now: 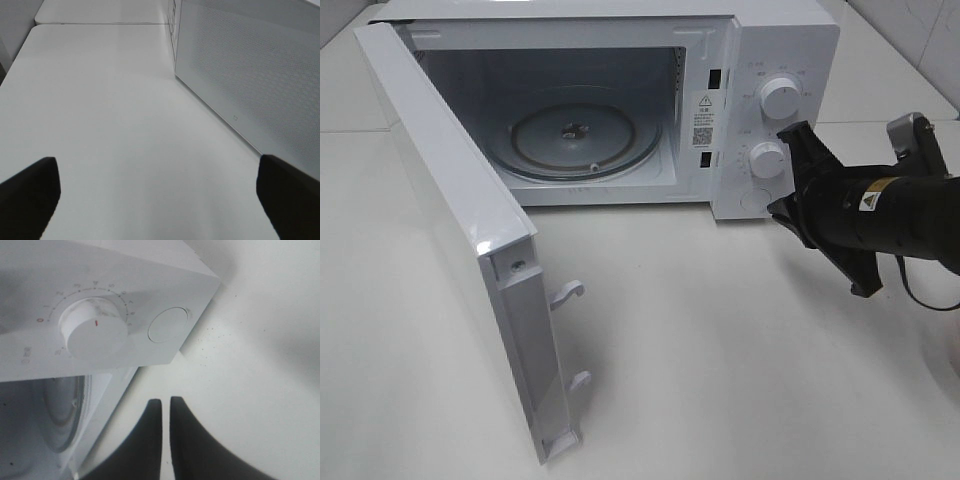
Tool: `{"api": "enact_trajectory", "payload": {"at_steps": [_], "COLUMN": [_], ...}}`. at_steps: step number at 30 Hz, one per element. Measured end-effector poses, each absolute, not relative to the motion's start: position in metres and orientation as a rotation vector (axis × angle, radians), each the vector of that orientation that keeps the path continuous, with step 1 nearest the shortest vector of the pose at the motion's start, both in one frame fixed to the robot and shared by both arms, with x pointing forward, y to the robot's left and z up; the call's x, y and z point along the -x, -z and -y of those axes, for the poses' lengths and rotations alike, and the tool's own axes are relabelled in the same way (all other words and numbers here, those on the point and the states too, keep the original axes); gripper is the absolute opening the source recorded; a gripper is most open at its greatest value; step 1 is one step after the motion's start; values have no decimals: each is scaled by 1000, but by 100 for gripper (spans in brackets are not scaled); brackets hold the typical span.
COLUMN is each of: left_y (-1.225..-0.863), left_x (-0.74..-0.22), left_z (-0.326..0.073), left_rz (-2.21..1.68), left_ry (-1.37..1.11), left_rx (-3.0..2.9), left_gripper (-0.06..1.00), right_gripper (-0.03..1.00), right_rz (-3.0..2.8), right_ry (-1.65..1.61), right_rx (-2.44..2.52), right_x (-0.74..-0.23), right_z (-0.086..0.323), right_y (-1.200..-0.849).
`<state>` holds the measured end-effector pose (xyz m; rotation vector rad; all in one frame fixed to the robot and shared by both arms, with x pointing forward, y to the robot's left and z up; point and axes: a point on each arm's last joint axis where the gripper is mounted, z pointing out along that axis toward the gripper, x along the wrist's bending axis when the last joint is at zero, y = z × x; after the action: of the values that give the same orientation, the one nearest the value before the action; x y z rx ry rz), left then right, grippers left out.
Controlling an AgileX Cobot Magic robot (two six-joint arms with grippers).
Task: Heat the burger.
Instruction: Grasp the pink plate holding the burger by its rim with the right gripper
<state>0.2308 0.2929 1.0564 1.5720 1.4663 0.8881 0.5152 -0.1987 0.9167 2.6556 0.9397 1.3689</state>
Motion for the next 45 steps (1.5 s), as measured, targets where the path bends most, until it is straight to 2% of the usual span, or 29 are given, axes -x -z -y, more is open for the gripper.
{"api": "enact_trajectory", "payload": {"at_steps": [23,34,36,45], "left_y": [-1056,-1056,-1056,-1056], "left_x": [-231,-231,-231,-231], "left_z": [-293,-293,-293,-293], "left_rz": [-1466,-1466,-1466,-1466], "left_ry": [-888,-888,-888,-888], "left_rx": [-1572,-1572,-1572,-1572], "left_gripper": [99,99,99,99], "right_gripper": [4,5,6,8], "right_rz": [-1712,-2065,-2157,-2242], "right_ry": [-992,-678,-536,-233], "right_rx": [-2156,-1986,-1952,-1896], "right_x": [-475,-460,-458,-453], "right_z": [211,215,218,237], "right_y": [-967,-990,-997,-1002]}}
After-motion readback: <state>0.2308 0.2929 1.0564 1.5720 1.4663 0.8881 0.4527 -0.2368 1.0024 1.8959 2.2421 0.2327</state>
